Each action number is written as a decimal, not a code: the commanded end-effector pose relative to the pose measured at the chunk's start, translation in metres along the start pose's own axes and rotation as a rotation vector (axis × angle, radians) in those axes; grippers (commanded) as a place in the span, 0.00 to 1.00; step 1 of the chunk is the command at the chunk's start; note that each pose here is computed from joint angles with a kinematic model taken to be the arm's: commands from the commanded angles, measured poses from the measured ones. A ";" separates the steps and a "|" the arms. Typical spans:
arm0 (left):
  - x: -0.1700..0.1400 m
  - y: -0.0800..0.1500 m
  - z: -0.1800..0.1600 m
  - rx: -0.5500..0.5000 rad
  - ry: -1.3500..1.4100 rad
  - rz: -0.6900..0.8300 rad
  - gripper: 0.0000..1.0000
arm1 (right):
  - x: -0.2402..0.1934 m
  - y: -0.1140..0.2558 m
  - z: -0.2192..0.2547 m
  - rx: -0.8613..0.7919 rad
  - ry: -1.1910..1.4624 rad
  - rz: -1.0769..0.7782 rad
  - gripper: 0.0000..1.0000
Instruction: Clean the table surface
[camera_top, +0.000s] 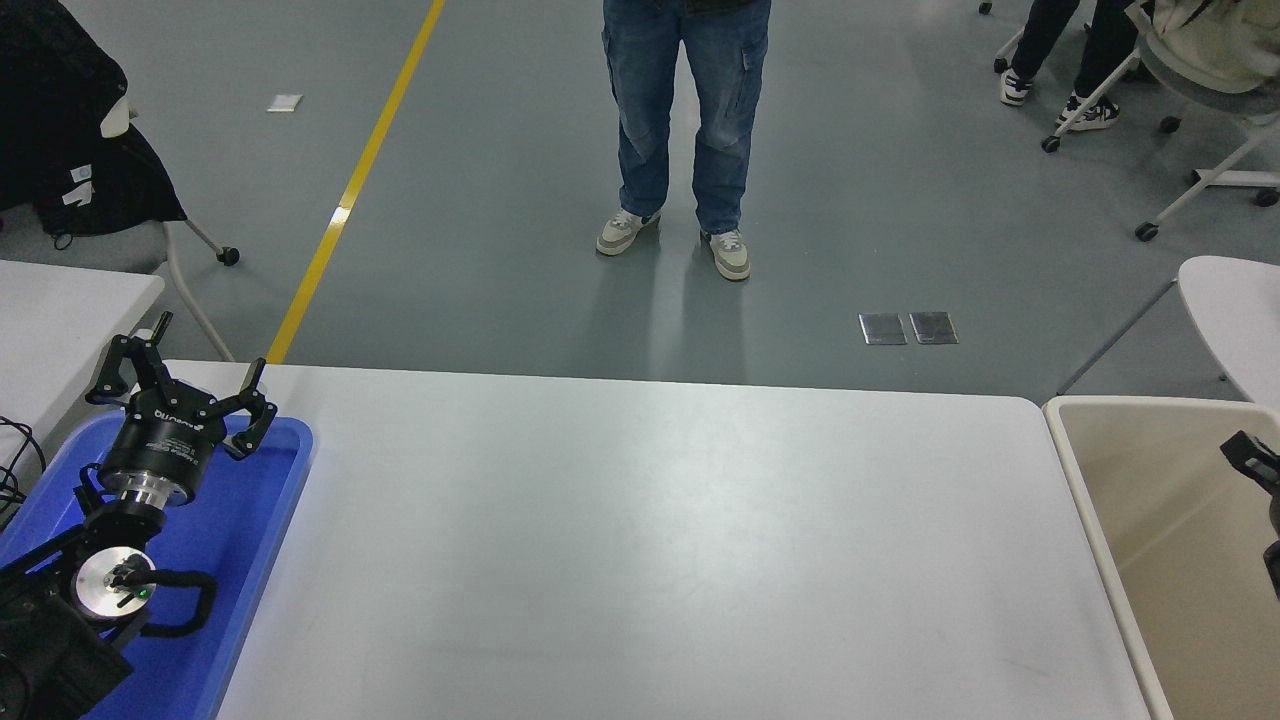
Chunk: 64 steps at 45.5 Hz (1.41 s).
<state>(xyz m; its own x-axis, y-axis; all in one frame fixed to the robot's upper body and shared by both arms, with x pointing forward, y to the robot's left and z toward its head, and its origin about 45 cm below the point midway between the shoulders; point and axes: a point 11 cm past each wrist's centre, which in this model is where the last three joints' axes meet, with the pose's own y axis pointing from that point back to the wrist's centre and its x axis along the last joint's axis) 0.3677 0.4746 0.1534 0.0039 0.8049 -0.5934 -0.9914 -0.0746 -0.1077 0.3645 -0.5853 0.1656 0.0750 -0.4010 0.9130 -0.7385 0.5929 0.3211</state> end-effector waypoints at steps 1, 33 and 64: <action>0.000 0.000 0.000 0.000 0.000 0.000 1.00 | 0.071 -0.009 -0.042 0.056 -0.234 0.150 0.98; 0.000 0.000 0.000 0.000 0.000 0.000 1.00 | 0.205 0.011 -0.171 0.323 -0.983 0.225 0.98; 0.000 0.000 0.000 0.000 0.000 0.000 1.00 | 0.169 0.046 -0.259 0.611 -1.270 -0.108 0.99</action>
<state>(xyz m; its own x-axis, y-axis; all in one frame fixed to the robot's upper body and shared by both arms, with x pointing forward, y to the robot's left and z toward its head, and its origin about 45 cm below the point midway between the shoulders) 0.3677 0.4746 0.1533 0.0040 0.8048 -0.5935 -0.9914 -0.0745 -0.1078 0.5155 -0.4681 0.4073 -0.3289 -0.9438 0.0332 -0.9433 0.3267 -0.0581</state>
